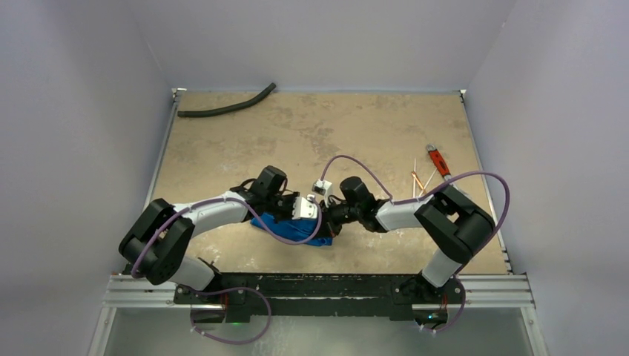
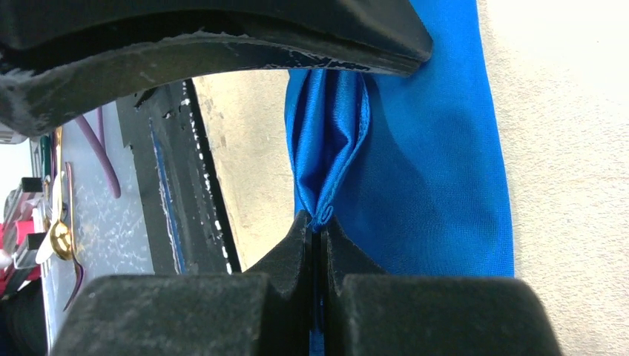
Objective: Fold the napkin into a case and place the utensils inside
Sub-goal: Fold the 2/3-rectangle-folded napkin at the center of the board, then smooth out the smaller rectangle-folded napkin at the center of the board.
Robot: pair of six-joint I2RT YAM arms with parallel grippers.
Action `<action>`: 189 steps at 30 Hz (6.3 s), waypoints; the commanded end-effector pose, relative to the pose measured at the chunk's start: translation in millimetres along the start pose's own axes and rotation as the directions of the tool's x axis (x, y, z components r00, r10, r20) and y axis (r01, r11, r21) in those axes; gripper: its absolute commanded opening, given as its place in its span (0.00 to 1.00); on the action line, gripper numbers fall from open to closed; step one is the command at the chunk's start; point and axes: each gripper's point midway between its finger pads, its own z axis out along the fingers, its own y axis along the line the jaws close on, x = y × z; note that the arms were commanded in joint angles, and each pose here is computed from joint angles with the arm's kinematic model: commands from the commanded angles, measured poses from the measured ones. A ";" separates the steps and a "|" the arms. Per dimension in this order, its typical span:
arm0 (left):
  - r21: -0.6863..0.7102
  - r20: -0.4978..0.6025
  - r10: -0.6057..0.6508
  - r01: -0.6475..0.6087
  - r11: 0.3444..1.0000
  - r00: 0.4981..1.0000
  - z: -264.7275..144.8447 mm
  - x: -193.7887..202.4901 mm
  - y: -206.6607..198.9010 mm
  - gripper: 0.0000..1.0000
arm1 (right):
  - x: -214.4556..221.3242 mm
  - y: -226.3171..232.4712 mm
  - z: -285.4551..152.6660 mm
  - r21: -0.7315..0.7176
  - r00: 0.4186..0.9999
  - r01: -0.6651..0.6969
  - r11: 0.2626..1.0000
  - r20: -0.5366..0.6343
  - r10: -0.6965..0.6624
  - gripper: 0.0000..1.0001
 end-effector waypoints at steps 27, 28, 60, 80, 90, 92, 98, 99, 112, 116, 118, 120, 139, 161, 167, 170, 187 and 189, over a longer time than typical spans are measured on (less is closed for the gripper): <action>0.191 -0.052 0.285 -0.271 0.944 0.957 12.1 11.7 -46.0 0.00 | -29.9 -16.7 2.8 -0.043 1.000 -0.024 0.999 -0.010 0.024 0.00; 0.195 -0.044 0.288 -0.275 0.942 0.957 11.9 10.1 -46.6 0.00 | -30.1 -18.9 4.4 -0.042 1.000 -0.023 0.999 -0.012 0.022 0.00; 0.246 0.036 0.233 -0.235 0.940 0.972 -53.3 -25.0 -48.8 0.00 | 21.7 -53.4 16.2 -0.013 0.985 -0.138 0.990 -0.108 0.136 0.00; 0.212 -0.106 0.277 -0.250 0.945 0.955 -20.6 17.8 -33.6 0.00 | 38.9 -59.0 16.4 -0.020 0.974 -0.188 0.982 -0.130 0.184 0.00; 0.213 -0.190 0.246 -0.204 0.955 0.950 -10.3 42.0 -32.6 0.00 | 18.2 -40.8 11.5 -0.095 0.982 -0.176 0.980 -0.084 0.169 0.35; 0.235 -0.194 0.237 -0.190 0.953 0.952 -11.5 43.9 -38.2 0.00 | 8.8 -35.4 6.5 -0.122 0.984 -0.175 0.977 -0.057 0.169 0.37; 0.280 -0.198 0.205 -0.145 0.949 0.958 -15.5 47.6 -53.7 0.00 | -17.6 -50.1 -10.6 -0.003 0.990 -0.139 0.990 -0.017 0.139 0.46; 0.279 -0.197 0.202 -0.143 0.950 0.959 -15.7 46.9 -53.7 0.00 | -20.5 -51.2 -13.6 0.024 0.991 -0.129 0.991 -0.018 0.129 0.47; 0.257 -0.180 0.184 -0.135 0.957 0.966 -16.8 42.9 -55.0 0.00 | -36.0 -38.5 -56.5 0.206 0.997 -0.076 0.976 0.018 0.074 0.47; 0.237 -0.181 0.175 -0.130 0.963 0.968 -16.5 41.9 -51.8 0.00 | -53.9 -10.6 -62.9 0.117 0.995 -0.062 0.991 0.082 0.052 0.03; 0.227 -0.180 0.176 -0.133 0.965 0.968 -16.1 40.9 -49.6 0.00 | -59.0 5.7 -60.3 0.030 0.993 -0.063 0.998 0.106 0.059 0.00; 0.222 -0.179 0.174 -0.133 0.966 0.968 -15.8 40.4 -48.5 0.00 | -58.8 17.0 -53.2 -0.026 0.993 -0.053 0.998 0.107 0.056 0.00; 0.205 -0.181 0.180 -0.142 0.969 0.967 -18.2 38.0 -43.9 0.00 | 4.2 -19.0 -9.5 -0.048 0.978 -0.208 0.977 -0.040 0.206 0.00; 0.263 -0.139 0.225 -0.183 0.947 0.964 -18.5 34.2 -52.8 0.00 | -57.4 -36.4 -14.7 0.032 0.999 -0.015 0.999 0.039 0.014 0.00; 0.264 -0.135 0.225 -0.184 0.947 0.965 -19.0 33.8 -53.8 0.00 | -46.5 -42.9 -10.3 0.029 1.000 -0.028 0.999 0.012 0.027 0.00; 0.265 -0.134 0.227 -0.186 0.946 0.965 -19.2 33.8 -54.4 0.00 | -41.9 -46.2 -8.1 0.032 0.999 -0.035 0.999 0.005 0.034 0.00; 0.276 -0.172 0.244 -0.191 0.942 0.954 -21.9 46.8 -59.9 0.00 | -21.4 -62.5 -16.2 0.021 0.980 -0.182 0.983 0.091 0.180 0.00; 0.268 -0.172 0.243 -0.192 0.944 0.955 -20.8 46.2 -57.9 0.00 | -42.7 -45.1 -18.3 -0.034 0.978 -0.159 0.987 0.130 0.162 0.00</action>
